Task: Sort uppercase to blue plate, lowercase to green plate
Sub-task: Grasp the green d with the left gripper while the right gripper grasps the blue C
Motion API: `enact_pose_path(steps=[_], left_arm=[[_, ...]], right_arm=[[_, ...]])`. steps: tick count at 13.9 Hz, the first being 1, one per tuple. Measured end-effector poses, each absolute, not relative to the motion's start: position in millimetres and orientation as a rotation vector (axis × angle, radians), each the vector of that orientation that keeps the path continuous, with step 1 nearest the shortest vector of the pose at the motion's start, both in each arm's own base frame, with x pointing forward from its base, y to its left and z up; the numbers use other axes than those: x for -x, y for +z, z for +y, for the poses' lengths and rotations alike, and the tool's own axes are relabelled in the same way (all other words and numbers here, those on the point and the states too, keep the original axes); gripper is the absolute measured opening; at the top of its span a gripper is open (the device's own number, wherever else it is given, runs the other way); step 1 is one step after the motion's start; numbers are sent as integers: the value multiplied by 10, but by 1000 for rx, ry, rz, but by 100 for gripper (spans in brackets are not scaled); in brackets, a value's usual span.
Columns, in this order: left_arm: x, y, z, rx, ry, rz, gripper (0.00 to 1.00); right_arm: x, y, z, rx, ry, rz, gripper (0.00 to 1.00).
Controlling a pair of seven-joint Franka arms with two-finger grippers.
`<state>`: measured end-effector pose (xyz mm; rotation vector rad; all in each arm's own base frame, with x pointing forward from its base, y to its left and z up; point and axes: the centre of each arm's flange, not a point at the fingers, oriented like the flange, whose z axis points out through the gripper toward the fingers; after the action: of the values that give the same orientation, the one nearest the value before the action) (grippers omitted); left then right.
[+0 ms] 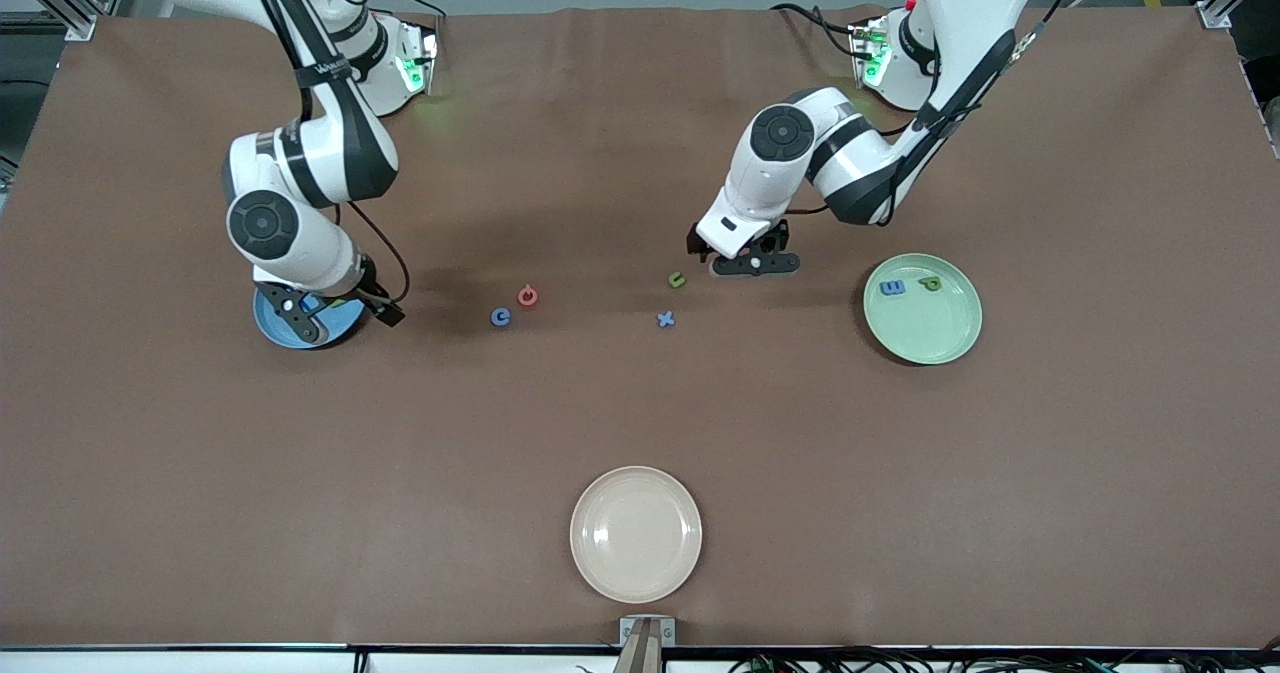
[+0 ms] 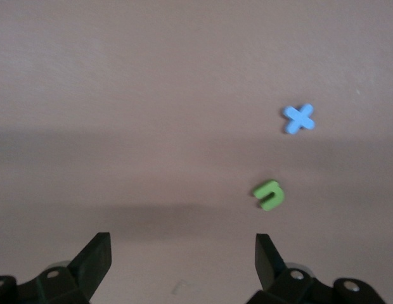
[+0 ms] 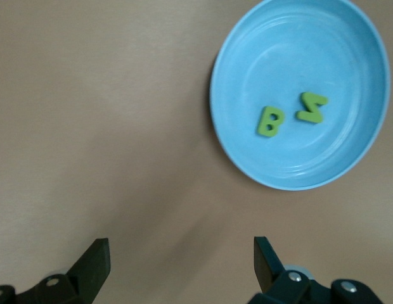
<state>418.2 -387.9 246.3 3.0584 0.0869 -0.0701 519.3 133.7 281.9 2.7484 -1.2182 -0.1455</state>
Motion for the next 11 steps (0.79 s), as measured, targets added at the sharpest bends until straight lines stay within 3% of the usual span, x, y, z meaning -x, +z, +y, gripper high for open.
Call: enact_pose_path(steps=[11], left_arm=[[-4330, 1966, -4564, -3086, -65, 239, 100]], right_arm=[[-5117, 2407, 2169, -2835, -34, -1325, 100]])
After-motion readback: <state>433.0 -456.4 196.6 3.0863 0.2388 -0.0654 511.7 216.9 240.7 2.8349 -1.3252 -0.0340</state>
